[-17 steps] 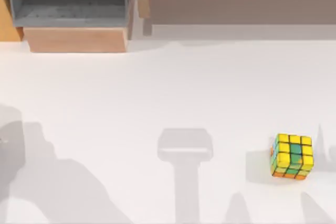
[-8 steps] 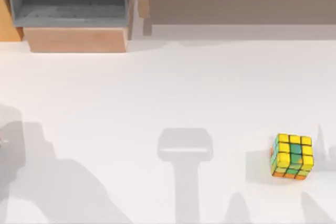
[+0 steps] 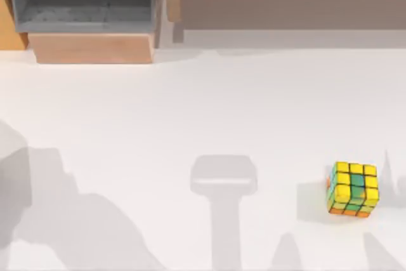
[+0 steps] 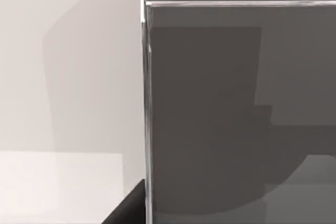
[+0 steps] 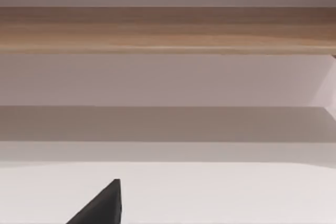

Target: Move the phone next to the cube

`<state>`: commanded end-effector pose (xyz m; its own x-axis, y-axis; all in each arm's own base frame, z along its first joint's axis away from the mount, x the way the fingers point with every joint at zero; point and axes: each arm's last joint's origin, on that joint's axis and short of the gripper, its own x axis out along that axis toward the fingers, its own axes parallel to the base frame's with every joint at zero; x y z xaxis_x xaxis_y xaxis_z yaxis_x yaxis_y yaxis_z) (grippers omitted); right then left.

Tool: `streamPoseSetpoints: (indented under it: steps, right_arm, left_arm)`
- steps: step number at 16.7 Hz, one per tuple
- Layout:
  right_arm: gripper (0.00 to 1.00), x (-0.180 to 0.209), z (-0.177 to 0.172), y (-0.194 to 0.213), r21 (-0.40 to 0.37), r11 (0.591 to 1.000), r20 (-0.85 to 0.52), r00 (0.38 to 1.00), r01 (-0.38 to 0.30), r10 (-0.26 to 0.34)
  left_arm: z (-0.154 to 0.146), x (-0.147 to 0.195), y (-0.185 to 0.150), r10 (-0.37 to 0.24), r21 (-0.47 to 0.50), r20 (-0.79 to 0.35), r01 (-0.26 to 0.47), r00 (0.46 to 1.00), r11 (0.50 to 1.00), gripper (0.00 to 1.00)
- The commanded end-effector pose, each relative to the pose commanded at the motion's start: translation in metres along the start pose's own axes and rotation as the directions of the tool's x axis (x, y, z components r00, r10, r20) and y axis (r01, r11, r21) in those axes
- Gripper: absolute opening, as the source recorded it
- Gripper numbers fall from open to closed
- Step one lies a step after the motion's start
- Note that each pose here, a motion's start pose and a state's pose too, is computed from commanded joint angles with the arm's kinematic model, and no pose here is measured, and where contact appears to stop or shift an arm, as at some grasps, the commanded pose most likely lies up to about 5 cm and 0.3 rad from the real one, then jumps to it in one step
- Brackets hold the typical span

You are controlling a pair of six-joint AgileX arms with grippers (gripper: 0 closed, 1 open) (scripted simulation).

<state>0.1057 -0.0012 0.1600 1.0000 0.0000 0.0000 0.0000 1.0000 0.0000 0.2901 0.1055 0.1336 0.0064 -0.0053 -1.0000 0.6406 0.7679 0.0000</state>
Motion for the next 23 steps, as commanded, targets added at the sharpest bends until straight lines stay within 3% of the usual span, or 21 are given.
streamPoseSetpoints:
  steps: [4,10,17,23]
  right_arm:
    - [1.00,0.000,0.000,0.000,0.000,1.000,0.000,1.000,0.000,0.000]
    - [1.00,0.000,0.000,0.000,0.000,1.000,0.000,1.000,0.000,0.000]
    - [1.00,0.000,0.000,0.000,0.000,1.000,0.000,1.000,0.000,0.000]
    - [1.00,0.000,0.000,0.000,0.000,1.000,0.000,1.000,0.000,0.000]
  left_arm:
    - [0.000,0.002,0.000,-0.004,0.001,-0.003,0.004,1.000,1.000,0.00]
    - [0.031,-0.039,0.000,0.108,-0.048,0.070,-0.105,0.992,0.993,0.00]
    - [0.113,-0.073,-0.035,0.130,-0.185,0.138,-0.103,0.982,0.977,0.00]
    - [0.193,-0.083,-0.107,0.078,-0.326,0.147,-0.026,0.986,0.945,0.00]
